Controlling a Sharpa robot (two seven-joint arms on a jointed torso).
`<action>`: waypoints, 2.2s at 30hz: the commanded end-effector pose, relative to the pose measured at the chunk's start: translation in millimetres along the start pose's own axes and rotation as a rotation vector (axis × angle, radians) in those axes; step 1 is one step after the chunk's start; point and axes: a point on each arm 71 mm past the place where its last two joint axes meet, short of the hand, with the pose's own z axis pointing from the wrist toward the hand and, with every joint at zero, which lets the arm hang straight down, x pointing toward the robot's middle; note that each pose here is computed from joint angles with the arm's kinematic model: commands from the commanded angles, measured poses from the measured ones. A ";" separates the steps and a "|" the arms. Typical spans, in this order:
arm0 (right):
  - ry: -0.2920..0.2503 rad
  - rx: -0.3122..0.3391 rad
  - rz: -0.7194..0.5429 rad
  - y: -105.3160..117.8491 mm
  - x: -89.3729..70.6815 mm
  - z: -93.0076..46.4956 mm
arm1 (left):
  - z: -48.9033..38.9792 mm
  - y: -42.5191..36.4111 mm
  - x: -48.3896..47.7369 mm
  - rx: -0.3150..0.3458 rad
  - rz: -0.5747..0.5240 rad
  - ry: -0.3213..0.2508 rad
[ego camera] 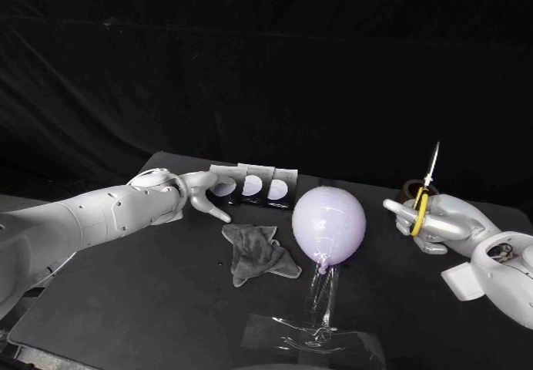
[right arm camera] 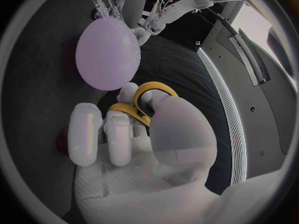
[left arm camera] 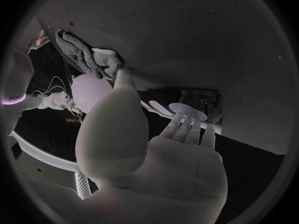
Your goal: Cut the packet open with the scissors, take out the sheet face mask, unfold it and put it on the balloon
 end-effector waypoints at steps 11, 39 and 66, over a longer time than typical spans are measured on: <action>0.009 -0.023 -0.014 1.9 0.9 -0.3 | -10.4 -0.5 22.7 -0.034 0.022 0.066; 0.009 -0.028 -0.016 2.4 1.2 -2.4 | -9.3 1.2 43.3 -0.053 0.187 0.049; 0.001 -0.030 -0.019 1.9 -0.1 -0.7 | -17.0 3.4 39.2 0.015 0.137 -0.012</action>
